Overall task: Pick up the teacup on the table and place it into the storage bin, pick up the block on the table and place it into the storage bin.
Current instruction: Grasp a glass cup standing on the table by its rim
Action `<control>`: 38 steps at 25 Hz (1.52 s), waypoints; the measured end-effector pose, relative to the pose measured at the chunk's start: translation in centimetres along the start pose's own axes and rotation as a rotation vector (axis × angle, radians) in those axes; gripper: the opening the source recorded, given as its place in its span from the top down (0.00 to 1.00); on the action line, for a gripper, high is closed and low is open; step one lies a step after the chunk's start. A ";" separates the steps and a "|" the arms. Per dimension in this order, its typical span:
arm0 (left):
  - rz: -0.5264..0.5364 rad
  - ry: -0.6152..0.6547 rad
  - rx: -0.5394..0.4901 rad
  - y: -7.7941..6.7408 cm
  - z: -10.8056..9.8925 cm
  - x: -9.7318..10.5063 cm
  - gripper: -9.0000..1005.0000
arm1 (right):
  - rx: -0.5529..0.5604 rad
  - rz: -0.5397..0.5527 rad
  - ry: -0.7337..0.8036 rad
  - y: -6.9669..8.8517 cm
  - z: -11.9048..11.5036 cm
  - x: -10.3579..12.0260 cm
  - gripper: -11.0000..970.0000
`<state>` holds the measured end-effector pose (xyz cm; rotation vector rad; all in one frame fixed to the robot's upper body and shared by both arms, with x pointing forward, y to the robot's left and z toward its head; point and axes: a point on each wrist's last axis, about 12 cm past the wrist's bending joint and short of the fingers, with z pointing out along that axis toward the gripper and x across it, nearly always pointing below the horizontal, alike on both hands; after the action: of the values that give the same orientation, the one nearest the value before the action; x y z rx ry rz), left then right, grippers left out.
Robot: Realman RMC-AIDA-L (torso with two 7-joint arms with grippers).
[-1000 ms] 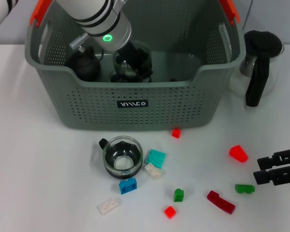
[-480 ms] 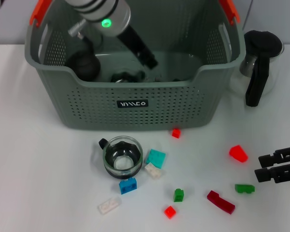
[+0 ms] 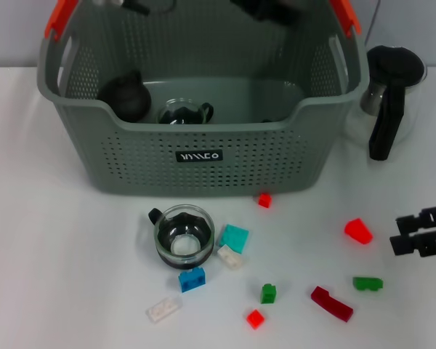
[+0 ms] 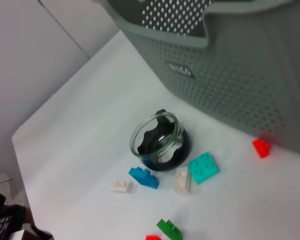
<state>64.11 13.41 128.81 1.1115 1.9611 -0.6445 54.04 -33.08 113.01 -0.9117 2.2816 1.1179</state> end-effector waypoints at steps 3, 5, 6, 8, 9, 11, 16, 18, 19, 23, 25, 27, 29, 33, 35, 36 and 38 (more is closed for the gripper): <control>0.093 -0.066 0.259 -1.9 -2.1 1.3 0.42 | 0.002 -0.007 -0.012 0.0 -0.2 -0.4 0.29; 0.165 -0.068 0.382 -3.0 -2.9 2.7 0.42 | 0.004 -0.009 -0.017 -0.1 -0.2 -0.5 0.29; 0.203 -0.056 0.422 -3.5 -3.3 3.6 0.42 | 0.005 -0.010 -0.020 -0.1 -0.2 -0.6 0.29; 0.275 0.006 0.474 -4.6 -3.5 5.4 0.42 | 0.007 -0.009 -0.026 -0.1 -0.3 -0.6 0.29; 0.302 0.043 0.475 -5.0 -3.5 6.1 0.42 | 0.008 -0.009 -0.031 -0.1 -0.3 -0.7 0.29; 0.353 0.138 0.469 -5.9 -3.2 7.7 0.42 | 0.011 -0.005 -0.044 -0.2 -0.3 -0.8 0.29; 0.458 0.319 0.403 -7.4 -2.5 10.6 0.43 | 0.012 -0.005 -0.056 -0.2 0.1 -1.0 0.29; 0.483 0.387 0.378 -7.6 -2.0 11.5 0.43 | 0.011 -0.005 -0.058 -0.2 0.2 -1.0 0.29; 0.483 0.387 0.378 -7.6 -2.0 11.5 0.43 | 0.010 -0.004 -0.059 -0.2 0.3 -1.0 0.29; 0.500 0.484 0.313 -6.7 -0.8 12.9 0.43 | 0.009 0.004 -0.066 -0.2 0.6 -0.8 0.29; 0.520 0.507 0.285 -6.3 -0.4 13.4 0.43 | 0.007 0.008 -0.069 -0.2 0.8 -0.7 0.29; 0.543 0.523 0.262 -5.9 0.2 13.8 0.43 | 0.008 0.012 -0.071 -0.2 0.8 -0.6 0.29; 0.576 0.536 0.249 -5.7 0.8 14.2 0.43 | 0.007 0.020 -0.073 -0.2 0.9 -0.5 0.29; 0.629 0.557 0.239 -5.5 1.6 14.7 0.43 | 0.007 0.031 -0.077 -0.3 1.1 -0.4 0.29; 0.654 0.569 0.231 -5.5 1.9 14.9 0.43 | 0.006 0.037 -0.081 -0.3 1.1 -0.3 0.29; 0.668 0.579 0.225 -5.5 2.2 15.0 0.43 | 0.005 0.040 -0.083 -0.3 1.1 -0.3 0.29; 0.683 0.589 0.220 -5.4 2.5 15.2 0.43 | 0.006 0.042 -0.087 -0.4 1.1 -0.2 0.29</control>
<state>55.52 16.18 115.19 2.1584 1.7923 -0.1602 54.57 -32.29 112.37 -0.8005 2.2417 1.1452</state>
